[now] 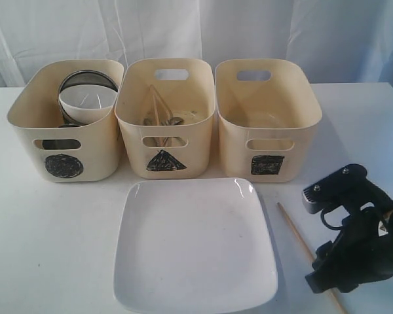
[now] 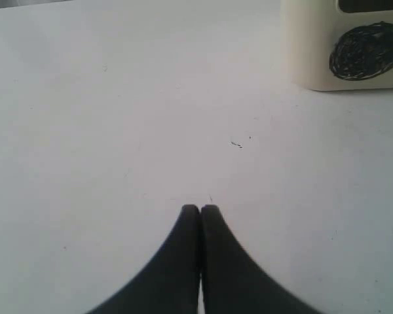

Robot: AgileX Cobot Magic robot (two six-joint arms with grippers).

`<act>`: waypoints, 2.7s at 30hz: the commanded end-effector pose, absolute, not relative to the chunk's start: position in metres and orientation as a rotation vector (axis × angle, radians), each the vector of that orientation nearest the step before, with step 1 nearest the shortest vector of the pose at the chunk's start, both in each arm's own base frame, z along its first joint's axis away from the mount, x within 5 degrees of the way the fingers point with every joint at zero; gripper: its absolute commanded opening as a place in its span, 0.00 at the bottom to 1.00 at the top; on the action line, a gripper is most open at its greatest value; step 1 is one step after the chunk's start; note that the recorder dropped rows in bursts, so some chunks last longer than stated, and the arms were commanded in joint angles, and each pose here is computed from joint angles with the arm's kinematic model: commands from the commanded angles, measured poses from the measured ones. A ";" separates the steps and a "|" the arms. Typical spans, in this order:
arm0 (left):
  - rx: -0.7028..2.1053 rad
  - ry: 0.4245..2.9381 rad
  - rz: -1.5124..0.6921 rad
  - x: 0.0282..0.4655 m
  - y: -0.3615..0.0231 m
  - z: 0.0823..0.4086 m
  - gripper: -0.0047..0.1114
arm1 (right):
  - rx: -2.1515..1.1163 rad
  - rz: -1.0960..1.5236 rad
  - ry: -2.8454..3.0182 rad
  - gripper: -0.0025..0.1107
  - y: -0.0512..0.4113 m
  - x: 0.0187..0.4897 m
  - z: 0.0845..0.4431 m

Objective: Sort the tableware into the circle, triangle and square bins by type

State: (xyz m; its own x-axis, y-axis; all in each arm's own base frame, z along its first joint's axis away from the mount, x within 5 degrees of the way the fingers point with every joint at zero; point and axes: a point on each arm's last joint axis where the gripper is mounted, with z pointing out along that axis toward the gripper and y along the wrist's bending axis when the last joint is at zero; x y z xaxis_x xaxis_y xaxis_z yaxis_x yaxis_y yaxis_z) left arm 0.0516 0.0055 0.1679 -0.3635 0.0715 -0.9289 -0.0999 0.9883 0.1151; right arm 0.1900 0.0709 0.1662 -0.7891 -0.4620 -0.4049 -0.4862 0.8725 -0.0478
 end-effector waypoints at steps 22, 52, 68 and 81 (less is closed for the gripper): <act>-0.024 1.932 0.163 0.052 0.005 0.167 0.04 | -0.819 0.065 2.752 0.33 0.081 0.193 0.124; -0.024 1.932 0.163 0.052 0.005 0.167 0.04 | -0.642 0.111 2.642 0.02 0.086 0.205 0.161; -0.024 1.932 0.163 0.052 0.005 0.167 0.04 | -0.475 0.212 2.333 0.02 0.078 0.185 0.230; -0.024 1.932 0.163 0.052 0.005 0.167 0.04 | -0.333 0.360 1.974 0.02 0.091 0.202 0.300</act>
